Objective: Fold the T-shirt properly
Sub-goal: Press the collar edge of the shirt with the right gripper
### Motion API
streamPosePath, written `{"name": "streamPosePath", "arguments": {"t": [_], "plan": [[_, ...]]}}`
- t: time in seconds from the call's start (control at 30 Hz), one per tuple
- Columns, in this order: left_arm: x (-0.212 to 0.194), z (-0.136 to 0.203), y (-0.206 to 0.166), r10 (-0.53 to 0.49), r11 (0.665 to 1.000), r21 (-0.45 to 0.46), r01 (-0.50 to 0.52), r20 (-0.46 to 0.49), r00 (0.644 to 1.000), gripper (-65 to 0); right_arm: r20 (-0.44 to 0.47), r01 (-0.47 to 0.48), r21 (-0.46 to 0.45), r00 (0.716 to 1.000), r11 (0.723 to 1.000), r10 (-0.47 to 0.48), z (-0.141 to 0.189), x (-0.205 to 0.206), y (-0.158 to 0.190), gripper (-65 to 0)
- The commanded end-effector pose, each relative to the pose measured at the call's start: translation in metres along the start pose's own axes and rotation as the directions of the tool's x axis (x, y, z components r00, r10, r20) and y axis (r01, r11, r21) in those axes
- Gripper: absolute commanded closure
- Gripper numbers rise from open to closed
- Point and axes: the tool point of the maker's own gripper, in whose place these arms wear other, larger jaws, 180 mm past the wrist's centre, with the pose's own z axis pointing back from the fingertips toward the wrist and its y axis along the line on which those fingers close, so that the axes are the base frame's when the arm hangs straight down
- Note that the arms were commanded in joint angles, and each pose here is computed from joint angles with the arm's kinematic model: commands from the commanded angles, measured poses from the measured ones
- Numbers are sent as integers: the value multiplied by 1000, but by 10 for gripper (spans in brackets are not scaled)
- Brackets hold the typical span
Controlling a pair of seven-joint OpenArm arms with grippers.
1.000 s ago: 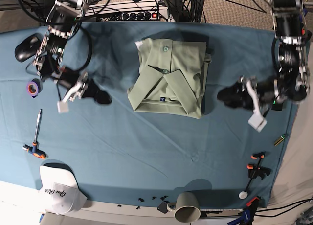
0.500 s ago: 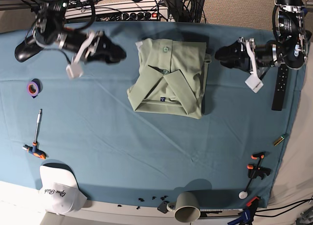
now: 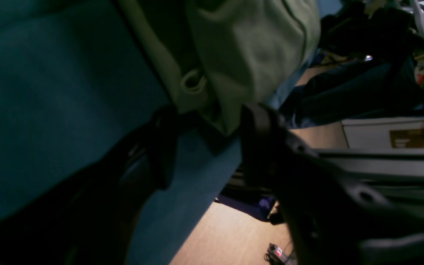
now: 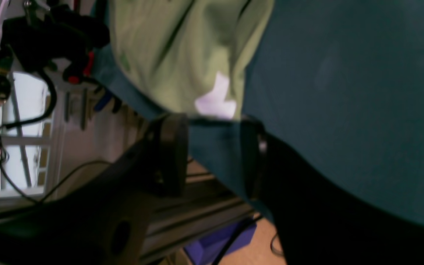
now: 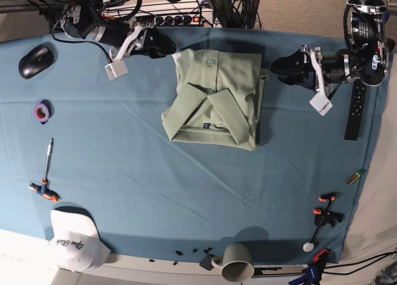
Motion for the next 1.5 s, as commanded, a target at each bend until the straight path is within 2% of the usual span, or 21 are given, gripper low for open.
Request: {"name": "streamPosePath", "arguments": {"t": [0.0, 0.23, 0.43, 0.63, 0.73, 0.9, 0.97, 1.07, 1.13, 1.23, 1.47], "plan": [[12, 6, -3, -29, 1000, -9, 29, 37, 999, -283, 47, -26, 18, 999, 999, 25, 1, 15, 5, -242], [12, 6, -3, -28, 1000, -8, 29, 36, 999, -283, 95, -81, 23, 992, 996, 79, -2, 43, 6, -242], [11, 6, -3, -28, 1000, -8, 28, 34, 999, -283, 99, -84, 28, 992, 996, 81, -4, 45, 7, -242], [11, 6, -3, -28, 1000, -8, 28, 31, 999, -283, 23, -120, 107, 993, 987, 119, -27, 32, 30, -242], [8, 6, -3, -23, 1000, -9, 23, 24, 999, -283, -33, -143, 105, 989, 984, 147, -36, 22, 33, -242], [-5, 5, -5, 5, 1000, -13, -5, 8, 1000, -283, -50, -149, 95, 987, 984, 154, -37, 19, 32, -242], [-10, 5, -6, 16, 1000, -14, -16, 0, 1000, -283, -68, -155, 74, 985, 985, 161, -37, 16, 27, -242], [-15, 5, -7, 26, 1000, -16, -26, -5, 1000, -283, -129, -184, -9, 975, 983, 181, -37, 8, 10, -242], [-15, 5, -7, 26, 1000, -16, -26, -5, 1000, -283, -133, -208, -70, 971, 976, 198, -36, 9, -1, -241], [-14, 5, -7, 26, 1000, -16, -26, -1, 1000, -283, -149, -186, -148, 975, 971, 164, -34, 9, -15, -241], [-14, 5, -7, 26, 1000, -15, -26, -2, 1000, -283, -143, -142, -151, 982, 978, 120, -36, 5, -13, -241]]}}
